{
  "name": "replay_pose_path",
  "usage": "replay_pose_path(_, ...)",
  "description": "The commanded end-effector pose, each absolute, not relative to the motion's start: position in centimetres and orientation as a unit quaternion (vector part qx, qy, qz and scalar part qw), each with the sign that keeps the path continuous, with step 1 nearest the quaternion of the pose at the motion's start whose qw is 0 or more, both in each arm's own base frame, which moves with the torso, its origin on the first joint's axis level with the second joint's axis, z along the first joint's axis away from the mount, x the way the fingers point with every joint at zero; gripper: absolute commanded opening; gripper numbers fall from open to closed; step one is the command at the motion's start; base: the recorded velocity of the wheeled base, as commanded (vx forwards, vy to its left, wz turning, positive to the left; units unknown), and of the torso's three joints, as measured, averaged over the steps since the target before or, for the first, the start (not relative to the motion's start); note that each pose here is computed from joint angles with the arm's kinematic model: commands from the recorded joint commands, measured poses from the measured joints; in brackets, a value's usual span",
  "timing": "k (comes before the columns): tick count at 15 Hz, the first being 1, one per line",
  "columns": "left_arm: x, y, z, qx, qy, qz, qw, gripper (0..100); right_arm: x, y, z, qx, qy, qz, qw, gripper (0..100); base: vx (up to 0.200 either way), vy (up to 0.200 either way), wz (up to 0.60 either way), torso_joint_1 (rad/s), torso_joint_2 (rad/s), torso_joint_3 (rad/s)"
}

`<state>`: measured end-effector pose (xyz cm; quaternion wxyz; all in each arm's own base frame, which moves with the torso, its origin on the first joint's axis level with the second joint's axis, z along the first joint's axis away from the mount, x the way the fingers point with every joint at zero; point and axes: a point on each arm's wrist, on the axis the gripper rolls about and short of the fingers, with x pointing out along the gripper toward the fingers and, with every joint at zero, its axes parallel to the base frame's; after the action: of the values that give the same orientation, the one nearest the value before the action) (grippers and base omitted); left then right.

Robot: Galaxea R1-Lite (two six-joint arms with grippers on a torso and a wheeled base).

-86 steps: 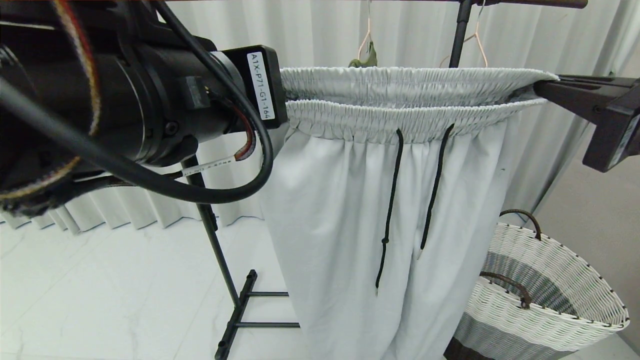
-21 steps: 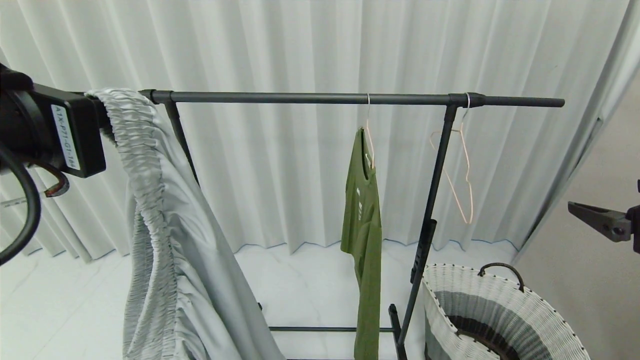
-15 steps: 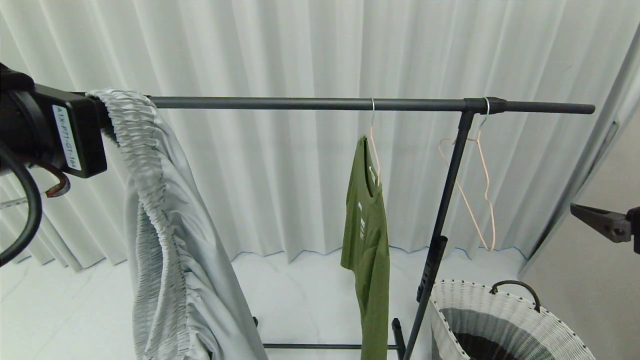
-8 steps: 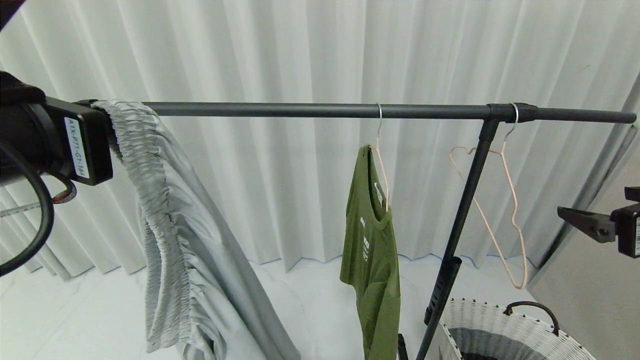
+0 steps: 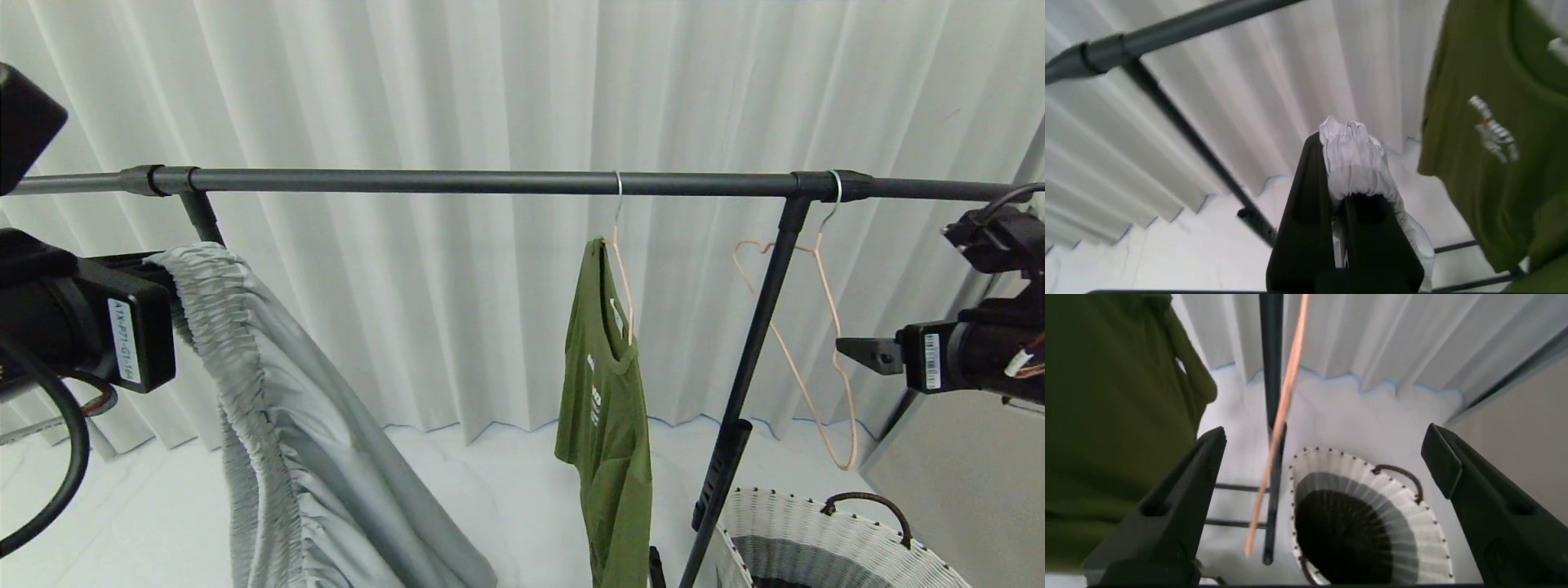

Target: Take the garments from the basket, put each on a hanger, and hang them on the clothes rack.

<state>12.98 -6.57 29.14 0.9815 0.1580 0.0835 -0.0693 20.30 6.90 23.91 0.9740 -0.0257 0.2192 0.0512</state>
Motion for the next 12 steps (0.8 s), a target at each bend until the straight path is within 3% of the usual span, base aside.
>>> replay_pose_path(1, 12.7, -6.2, 29.0, 0.158, 0.082, -0.062, 0.982, 0, 23.4, 8.0, 22.6, -0.019, 0.252, 0.044, 0.967, 100, 0.000, 0.000, 0.00, 0.000, 0.00, 0.000)
replay_pose_path(5, 12.6, -6.1, 29.1, 0.160, 0.080, -0.062, 0.982, 0, 26.2, 8.9, 20.9, 0.000, 0.280, 0.009, 0.960, 100, 0.000, 0.000, 0.00, 0.000, 0.00, 0.000)
replay_pose_path(12, 12.3, -6.0, 29.2, 0.159, 0.075, -0.062, 0.982, 0, 28.0, 8.9, 19.8, 0.010, 0.294, -0.017, 0.956, 100, 0.000, 0.000, 0.00, 0.000, 0.00, 0.000)
